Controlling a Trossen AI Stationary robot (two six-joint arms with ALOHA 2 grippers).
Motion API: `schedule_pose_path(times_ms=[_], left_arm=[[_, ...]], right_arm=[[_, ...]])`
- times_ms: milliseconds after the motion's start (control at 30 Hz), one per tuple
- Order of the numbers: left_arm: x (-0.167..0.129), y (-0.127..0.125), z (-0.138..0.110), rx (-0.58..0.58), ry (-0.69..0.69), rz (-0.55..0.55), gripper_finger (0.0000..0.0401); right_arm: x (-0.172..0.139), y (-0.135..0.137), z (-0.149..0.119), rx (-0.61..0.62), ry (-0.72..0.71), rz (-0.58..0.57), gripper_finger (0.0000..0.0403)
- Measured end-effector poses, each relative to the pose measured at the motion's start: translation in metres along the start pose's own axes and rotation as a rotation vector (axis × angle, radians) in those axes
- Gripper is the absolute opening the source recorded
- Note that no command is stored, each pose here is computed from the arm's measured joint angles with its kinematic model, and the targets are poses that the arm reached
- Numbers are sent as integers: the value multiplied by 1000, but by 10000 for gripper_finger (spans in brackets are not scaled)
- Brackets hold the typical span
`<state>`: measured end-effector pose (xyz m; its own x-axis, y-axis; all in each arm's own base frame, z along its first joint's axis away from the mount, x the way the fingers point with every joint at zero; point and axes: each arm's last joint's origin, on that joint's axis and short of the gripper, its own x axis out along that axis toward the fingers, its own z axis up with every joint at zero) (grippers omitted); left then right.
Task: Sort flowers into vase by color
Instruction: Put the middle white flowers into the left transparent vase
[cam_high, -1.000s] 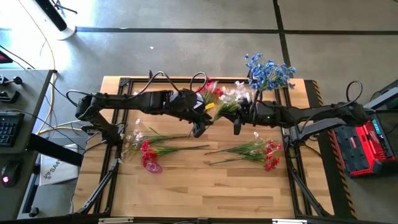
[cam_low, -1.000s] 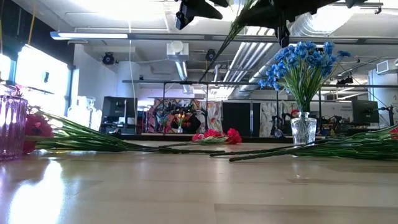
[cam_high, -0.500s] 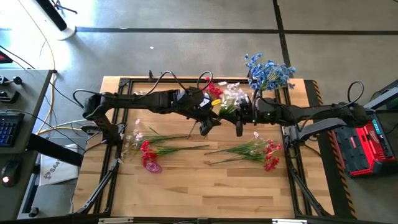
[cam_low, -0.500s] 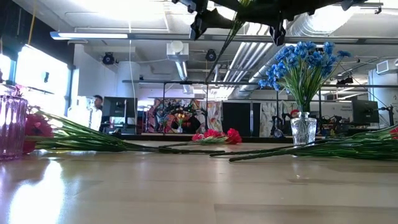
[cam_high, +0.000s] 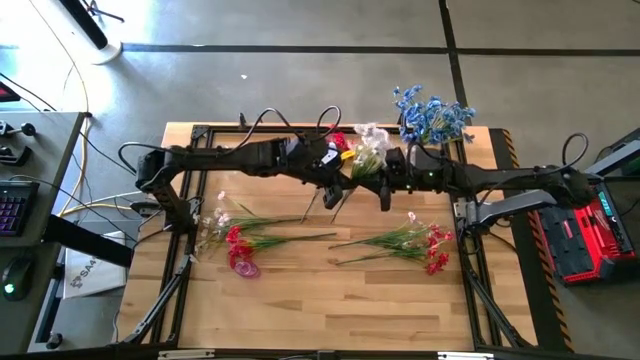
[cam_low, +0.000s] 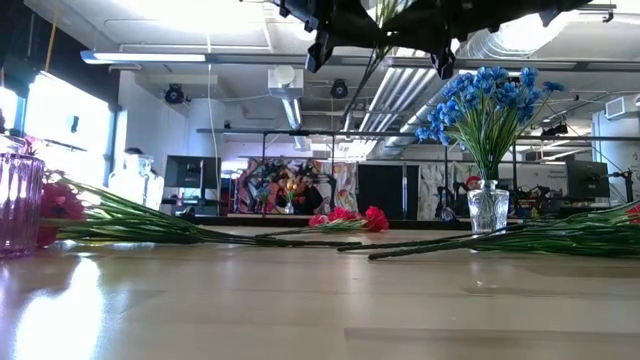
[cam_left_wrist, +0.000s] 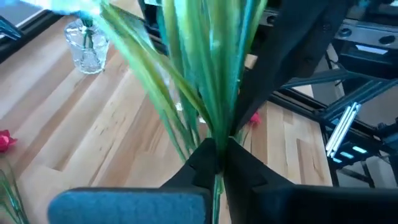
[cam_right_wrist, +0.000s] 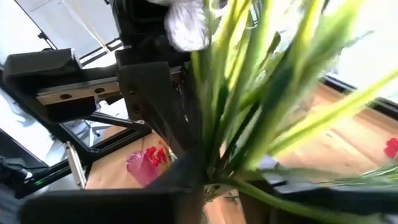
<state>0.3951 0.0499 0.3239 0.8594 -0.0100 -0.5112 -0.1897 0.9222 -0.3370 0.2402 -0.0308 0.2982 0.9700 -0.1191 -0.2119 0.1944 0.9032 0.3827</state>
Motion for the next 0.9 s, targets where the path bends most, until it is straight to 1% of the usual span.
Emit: schedule_pose_path(times_ms=[100,233,300,367,467,533,600,767,833,900], left_arm=[[-1,6,1,-26,-10,46,2],[-4,13,1,-43,-16,158,1],[-8,18,0,-48,-3,223,1],[-12,21,0,-40,0,288,1],[-24,25,2,-31,1,355,1],[-32,28,4,-23,-17,377,0],[-41,36,-1,-35,-19,399,0],[-71,57,-28,-98,-60,443,0],[-90,63,-39,-112,-109,460,0],[-111,69,-51,-124,-158,504,0]], right_arm=[[-4,-5,5,7,-22,-17,139],[-16,-11,16,26,-96,-74,209],[-23,-13,21,29,-134,-100,234],[-30,-14,25,21,-160,-112,250],[-38,-18,26,18,-151,-142,258],[-42,-22,24,18,-123,-168,258],[-44,-23,23,19,-101,-181,258],[-45,-25,18,24,-51,-202,258],[-45,-25,18,25,-47,-203,258],[-45,-25,17,25,-46,-207,259]])
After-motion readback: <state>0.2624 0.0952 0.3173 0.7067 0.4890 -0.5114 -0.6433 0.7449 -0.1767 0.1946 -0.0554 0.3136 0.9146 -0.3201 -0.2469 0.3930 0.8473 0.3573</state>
